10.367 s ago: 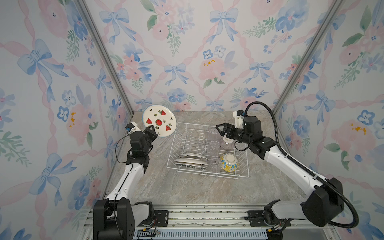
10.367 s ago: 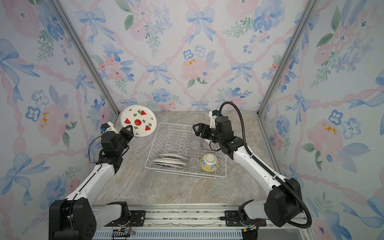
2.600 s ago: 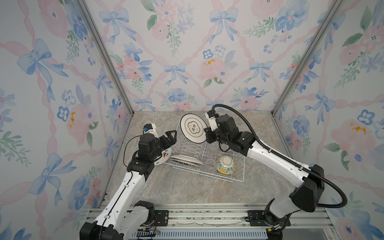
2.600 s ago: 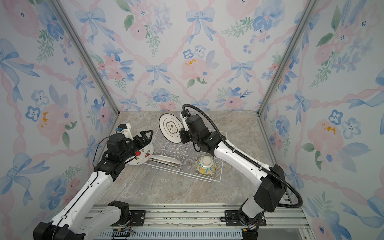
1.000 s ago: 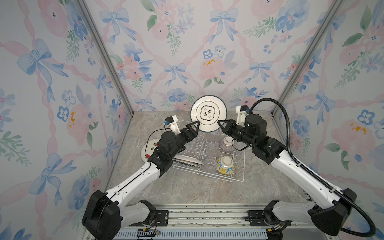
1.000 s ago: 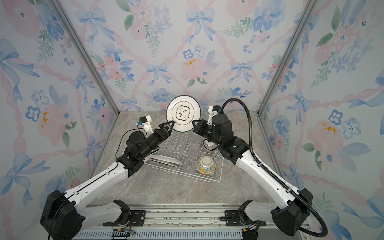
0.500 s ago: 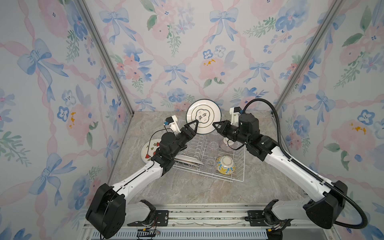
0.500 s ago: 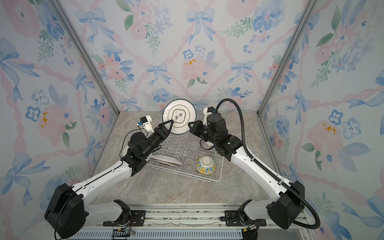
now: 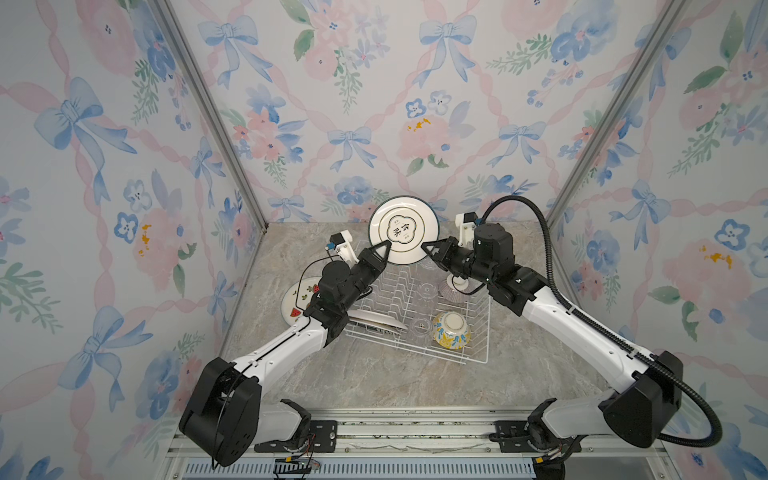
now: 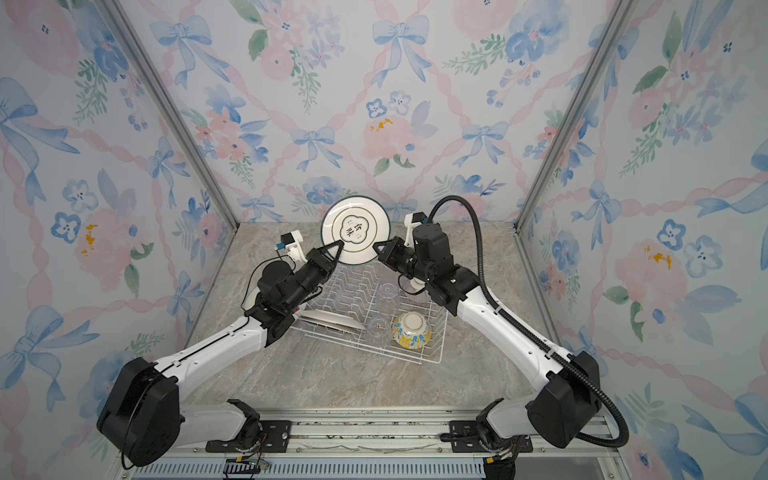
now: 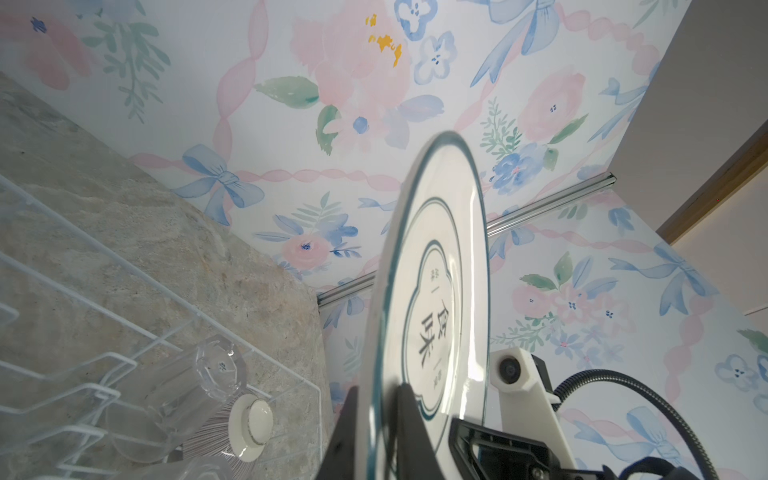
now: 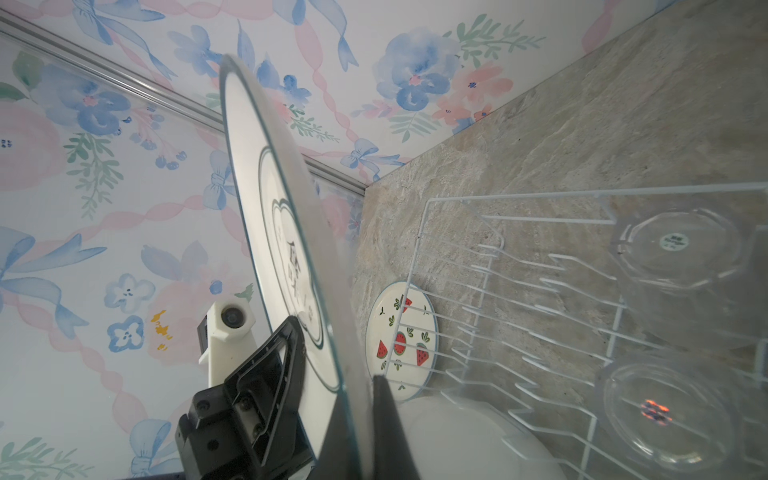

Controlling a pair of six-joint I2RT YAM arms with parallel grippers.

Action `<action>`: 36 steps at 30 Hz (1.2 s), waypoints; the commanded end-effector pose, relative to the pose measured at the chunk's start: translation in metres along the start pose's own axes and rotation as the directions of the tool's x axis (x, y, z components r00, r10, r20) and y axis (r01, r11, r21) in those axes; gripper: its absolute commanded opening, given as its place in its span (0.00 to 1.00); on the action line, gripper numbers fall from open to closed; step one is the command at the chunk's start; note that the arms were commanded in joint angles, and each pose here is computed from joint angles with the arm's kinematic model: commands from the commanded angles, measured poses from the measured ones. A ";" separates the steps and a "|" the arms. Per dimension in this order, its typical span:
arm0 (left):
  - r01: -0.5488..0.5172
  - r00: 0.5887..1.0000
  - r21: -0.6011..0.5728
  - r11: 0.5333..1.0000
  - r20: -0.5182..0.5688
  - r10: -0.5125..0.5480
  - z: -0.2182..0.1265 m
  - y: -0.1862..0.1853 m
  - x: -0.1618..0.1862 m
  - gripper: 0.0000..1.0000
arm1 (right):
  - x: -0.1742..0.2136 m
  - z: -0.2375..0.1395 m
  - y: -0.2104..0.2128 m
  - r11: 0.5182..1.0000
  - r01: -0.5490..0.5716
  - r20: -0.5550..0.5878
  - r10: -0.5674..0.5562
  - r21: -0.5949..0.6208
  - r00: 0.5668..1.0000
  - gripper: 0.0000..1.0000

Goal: Unload the mixed dishes from the dish rack
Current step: 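Hand the green-text plate from the right gripper to the left gripper, then lower the green-text plate onto the watermelon plate with the left gripper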

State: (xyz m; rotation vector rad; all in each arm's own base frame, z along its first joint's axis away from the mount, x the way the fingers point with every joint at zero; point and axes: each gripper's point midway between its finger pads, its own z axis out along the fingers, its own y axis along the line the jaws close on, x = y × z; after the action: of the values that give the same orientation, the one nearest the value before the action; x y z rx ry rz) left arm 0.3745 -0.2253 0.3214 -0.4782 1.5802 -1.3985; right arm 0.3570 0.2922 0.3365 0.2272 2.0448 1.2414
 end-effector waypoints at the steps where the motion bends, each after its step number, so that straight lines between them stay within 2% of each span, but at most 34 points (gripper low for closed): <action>1: -0.028 0.999 0.017 0.999 -0.042 0.029 0.003 0.001 0.007 0.09 | 0.004 0.005 0.004 0.999 0.017 -0.030 -0.018 -0.031 0.999 0.00; 5: -0.037 0.998 0.013 0.999 -0.047 0.038 0.004 0.004 0.008 0.05 | 0.005 0.007 0.002 0.999 0.013 -0.045 -0.015 -0.035 0.999 0.02; 7: -0.044 0.998 0.012 0.999 -0.040 0.044 0.003 0.004 0.007 0.00 | 0.004 0.007 0.001 0.999 0.017 -0.045 -0.018 -0.034 0.999 0.12; 17: -0.096 0.995 -0.022 0.995 -0.004 0.096 -0.002 0.006 -0.008 0.00 | -0.004 -0.005 -0.005 0.998 0.062 -0.016 -0.062 -0.029 0.998 0.58; 20: -0.118 0.993 -0.048 0.992 0.016 0.119 -0.008 0.006 -0.019 0.00 | -0.004 -0.012 -0.009 0.995 0.101 -0.006 -0.101 -0.006 0.995 0.75; 24: -0.159 0.984 -0.103 0.982 0.071 0.167 -0.027 0.006 -0.043 0.00 | -0.002 -0.026 -0.019 0.985 0.163 0.002 -0.163 0.053 0.987 0.89; 27: -0.185 0.969 -0.169 0.968 0.130 0.208 -0.050 0.008 -0.068 0.00 | 0.003 -0.041 -0.023 0.968 0.235 -0.010 -0.235 0.085 0.972 0.96; 31: -0.169 0.947 -0.279 0.945 0.221 0.235 -0.092 0.022 -0.104 0.00 | 0.015 -0.060 -0.039 0.924 0.346 -0.043 -0.344 0.165 0.938 0.97; 32: -0.151 0.942 -0.338 0.929 0.236 0.239 -0.107 0.040 -0.109 0.00 | 0.020 -0.065 -0.044 0.909 0.371 -0.055 -0.367 0.188 0.928 0.97; 36: -0.094 0.897 -0.497 0.862 0.333 0.290 -0.163 0.069 -0.140 0.00 | 0.036 -0.080 -0.056 0.877 0.429 -0.094 -0.418 0.217 0.903 0.98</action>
State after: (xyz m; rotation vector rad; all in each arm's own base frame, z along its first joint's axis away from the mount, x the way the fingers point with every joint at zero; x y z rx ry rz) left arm 0.3389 -0.0379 0.3289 -0.7149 1.4994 -0.8492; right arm 0.3023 0.2373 0.3190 -0.0666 2.0657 0.8845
